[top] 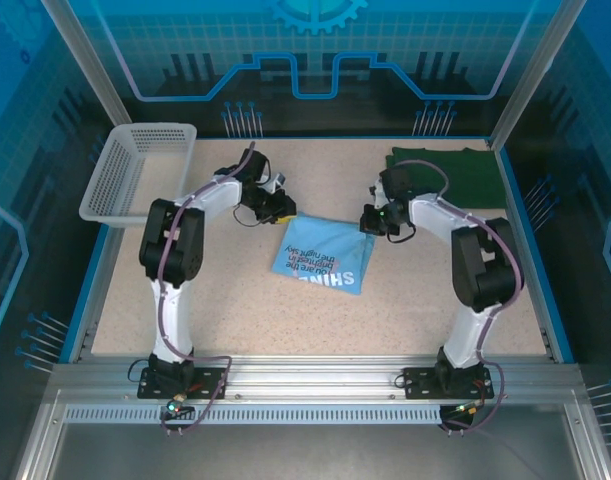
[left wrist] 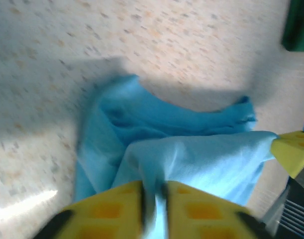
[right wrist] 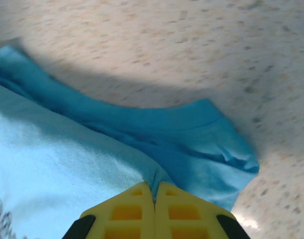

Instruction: Fold and stack the t-shirts

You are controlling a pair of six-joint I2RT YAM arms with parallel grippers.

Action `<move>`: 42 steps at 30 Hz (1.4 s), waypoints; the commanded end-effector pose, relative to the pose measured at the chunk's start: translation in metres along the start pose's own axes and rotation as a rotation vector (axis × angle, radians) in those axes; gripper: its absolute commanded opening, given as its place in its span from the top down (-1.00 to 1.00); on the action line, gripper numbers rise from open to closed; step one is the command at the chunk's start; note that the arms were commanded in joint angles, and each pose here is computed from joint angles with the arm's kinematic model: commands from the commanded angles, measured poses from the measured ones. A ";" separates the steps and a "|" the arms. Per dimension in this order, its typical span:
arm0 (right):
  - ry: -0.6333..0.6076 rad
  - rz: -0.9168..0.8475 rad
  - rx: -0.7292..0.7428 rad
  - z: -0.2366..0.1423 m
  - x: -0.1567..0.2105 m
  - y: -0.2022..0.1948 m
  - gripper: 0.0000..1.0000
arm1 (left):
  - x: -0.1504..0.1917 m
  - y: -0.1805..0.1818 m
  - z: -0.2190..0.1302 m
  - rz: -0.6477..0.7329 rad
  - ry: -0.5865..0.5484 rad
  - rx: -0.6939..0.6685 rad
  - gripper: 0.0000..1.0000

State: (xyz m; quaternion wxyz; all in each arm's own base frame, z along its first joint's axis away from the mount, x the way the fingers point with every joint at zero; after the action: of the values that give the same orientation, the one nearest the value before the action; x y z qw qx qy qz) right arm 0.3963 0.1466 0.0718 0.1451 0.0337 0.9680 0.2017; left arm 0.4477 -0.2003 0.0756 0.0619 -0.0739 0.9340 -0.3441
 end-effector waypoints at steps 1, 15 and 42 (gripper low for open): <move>-0.006 0.135 0.052 -0.002 -0.008 -0.022 1.00 | -0.009 0.004 -0.003 -0.031 0.000 -0.070 0.23; -0.021 0.417 0.177 -0.012 0.039 -0.074 0.46 | 0.040 -0.082 -0.016 0.059 -0.012 0.050 0.13; 0.090 0.581 0.000 0.012 0.084 -0.039 0.82 | 0.107 -0.091 0.110 0.163 0.240 -0.143 0.03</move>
State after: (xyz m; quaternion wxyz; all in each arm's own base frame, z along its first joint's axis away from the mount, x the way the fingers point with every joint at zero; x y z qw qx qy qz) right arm 0.3380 0.1250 0.0354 0.0792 0.2798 0.9246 0.2460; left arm 0.3758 -0.3673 0.0516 -0.0194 0.0592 0.9509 -0.3031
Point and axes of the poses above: each hand's point on the last joint's axis, 136 mm out from that joint toward the fingers, its own z axis out along the fingers, its own y axis along the line the jaws close on, x = y × z, the point moved 2 cm from there along -z, back along the fingers, and after that the axes turned 1 degree about -z, right-handed, at the moved point
